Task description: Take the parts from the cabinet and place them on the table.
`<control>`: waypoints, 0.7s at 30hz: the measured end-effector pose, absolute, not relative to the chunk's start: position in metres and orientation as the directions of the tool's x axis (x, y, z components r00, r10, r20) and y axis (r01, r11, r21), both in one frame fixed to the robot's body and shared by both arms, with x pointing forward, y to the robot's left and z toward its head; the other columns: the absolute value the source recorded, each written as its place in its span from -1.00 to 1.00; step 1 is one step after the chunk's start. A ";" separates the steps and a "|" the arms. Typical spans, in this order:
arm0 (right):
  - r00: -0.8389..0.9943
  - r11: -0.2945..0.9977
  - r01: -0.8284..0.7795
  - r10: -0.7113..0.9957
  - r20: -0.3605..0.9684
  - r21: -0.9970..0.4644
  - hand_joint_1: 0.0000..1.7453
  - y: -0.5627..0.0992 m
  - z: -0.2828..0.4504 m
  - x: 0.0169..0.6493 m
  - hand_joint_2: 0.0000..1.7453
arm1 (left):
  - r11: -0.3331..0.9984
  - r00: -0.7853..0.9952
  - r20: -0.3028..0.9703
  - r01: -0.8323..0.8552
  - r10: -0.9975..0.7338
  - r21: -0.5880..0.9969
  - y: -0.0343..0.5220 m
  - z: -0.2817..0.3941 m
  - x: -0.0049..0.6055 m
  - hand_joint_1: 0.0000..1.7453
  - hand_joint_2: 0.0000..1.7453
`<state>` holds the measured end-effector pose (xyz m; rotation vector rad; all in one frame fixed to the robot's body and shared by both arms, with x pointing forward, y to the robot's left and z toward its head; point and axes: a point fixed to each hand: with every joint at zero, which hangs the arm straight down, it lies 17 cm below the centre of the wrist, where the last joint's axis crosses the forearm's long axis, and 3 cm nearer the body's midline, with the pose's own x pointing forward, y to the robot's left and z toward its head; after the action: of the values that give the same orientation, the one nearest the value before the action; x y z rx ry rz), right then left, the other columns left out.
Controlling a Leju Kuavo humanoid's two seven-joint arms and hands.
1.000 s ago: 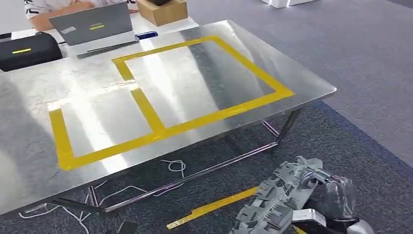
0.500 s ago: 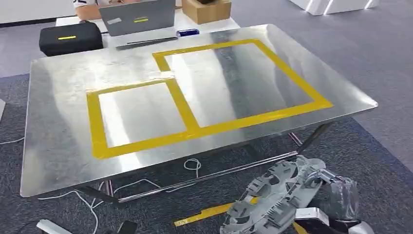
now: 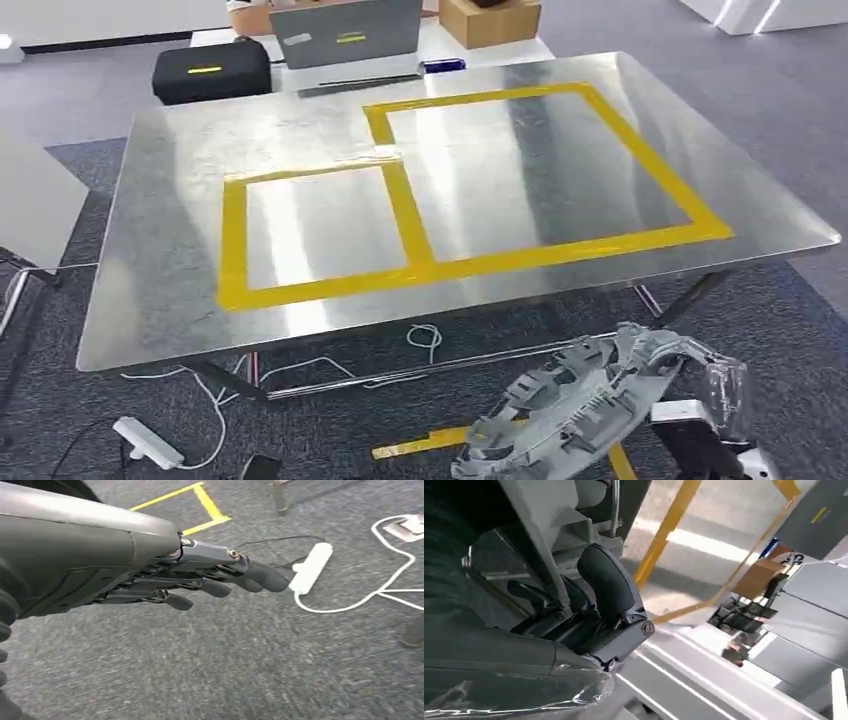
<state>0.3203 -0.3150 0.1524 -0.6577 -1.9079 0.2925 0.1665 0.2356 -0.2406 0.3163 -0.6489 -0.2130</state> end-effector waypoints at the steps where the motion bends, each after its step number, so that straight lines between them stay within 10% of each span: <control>1: -0.292 0.823 0.318 0.558 0.777 -0.471 1.00 -0.318 0.152 0.321 1.00 | 0.931 0.778 0.556 0.095 -0.291 0.353 0.236 -0.241 0.166 -1.00 1.00; 21: -0.206 0.704 0.596 0.599 0.774 -0.386 1.00 -0.395 0.180 0.305 1.00 | 0.931 0.786 0.553 0.076 -0.276 0.357 0.237 -0.241 0.163 -1.00 1.00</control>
<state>0.3050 -0.3946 0.1801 -0.9313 -1.8787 0.0036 0.1633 0.2374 -0.2411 0.3274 -0.6405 -0.1935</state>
